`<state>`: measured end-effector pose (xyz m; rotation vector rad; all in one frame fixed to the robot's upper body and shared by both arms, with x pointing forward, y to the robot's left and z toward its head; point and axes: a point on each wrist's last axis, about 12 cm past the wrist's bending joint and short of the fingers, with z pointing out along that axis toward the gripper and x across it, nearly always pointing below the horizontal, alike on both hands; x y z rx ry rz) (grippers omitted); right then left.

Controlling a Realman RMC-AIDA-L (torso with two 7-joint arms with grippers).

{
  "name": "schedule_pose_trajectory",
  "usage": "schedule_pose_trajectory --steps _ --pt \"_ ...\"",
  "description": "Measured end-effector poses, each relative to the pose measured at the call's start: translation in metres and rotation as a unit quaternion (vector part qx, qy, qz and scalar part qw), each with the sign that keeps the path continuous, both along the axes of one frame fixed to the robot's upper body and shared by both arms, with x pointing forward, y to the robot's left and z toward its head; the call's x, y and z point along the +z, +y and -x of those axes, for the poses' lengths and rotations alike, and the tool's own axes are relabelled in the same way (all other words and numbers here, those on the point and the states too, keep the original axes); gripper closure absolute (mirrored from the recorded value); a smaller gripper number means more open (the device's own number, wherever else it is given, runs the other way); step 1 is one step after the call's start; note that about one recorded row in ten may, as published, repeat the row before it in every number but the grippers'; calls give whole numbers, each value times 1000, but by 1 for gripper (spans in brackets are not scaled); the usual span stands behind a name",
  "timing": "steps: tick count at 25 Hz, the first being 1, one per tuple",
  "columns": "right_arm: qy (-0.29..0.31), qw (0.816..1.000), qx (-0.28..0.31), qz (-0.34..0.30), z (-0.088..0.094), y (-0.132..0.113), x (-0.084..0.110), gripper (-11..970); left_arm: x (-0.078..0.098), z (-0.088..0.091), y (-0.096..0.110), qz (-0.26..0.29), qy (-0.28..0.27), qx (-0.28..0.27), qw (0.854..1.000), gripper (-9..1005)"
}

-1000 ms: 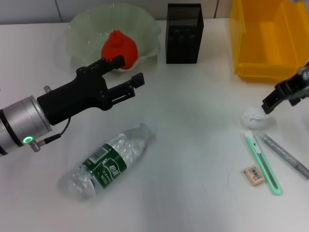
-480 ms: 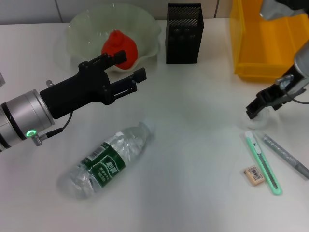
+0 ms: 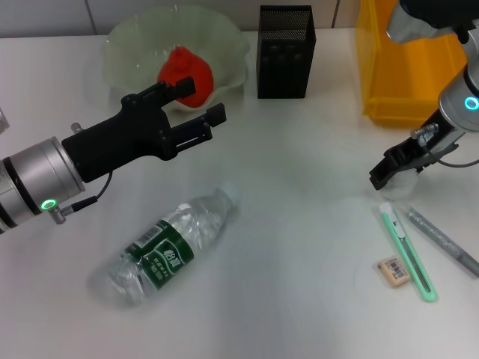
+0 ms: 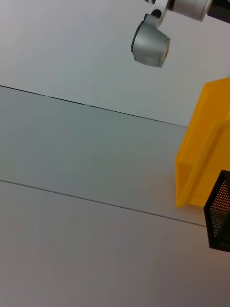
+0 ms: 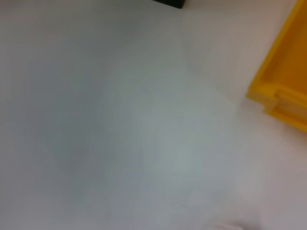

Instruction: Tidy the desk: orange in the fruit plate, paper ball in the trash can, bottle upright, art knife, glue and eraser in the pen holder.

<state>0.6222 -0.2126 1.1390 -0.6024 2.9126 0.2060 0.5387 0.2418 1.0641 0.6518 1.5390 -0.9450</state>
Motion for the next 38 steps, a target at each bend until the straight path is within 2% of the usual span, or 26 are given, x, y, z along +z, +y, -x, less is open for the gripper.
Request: schedule_pose_trajectory --steps 8,10,12,13,14,19,23,27,33,38 --pt "-14 1000 -9 -3 0 -6 4 303 -1 0 0 -2 3 2 1000 215" --pt "-29 999 -12 -10 0 -9 10 376 -1 0 0 -2 3 2 1000 215" --pt "-55 998 -15 -33 2 -12 23 449 -2 1 1 -2 4 3 1000 215" --pt "-87 994 -17 -58 5 -15 38 486 -2 1 1 -1 4 2 1000 215" --pt "-87 994 -17 -58 5 -15 38 492 -2 1 1 -1 4 2 1000 215" --pt "-206 975 -57 -67 10 -36 85 521 -1 2 1 1 4 1 1000 215" --pt "-273 956 -91 -61 4 -50 102 522 -1 1 0 1 3 0 1000 215" --pt "-311 943 -111 -36 -11 -59 104 522 0 1 1 2 4 -1 1000 215" --pt "-317 942 -113 -11 -36 -55 93 497 0 3 1 7 6 -4 1000 215" --pt "-324 941 -92 -21 -37 -47 90 455 0 5 2 11 8 -6 1000 216"
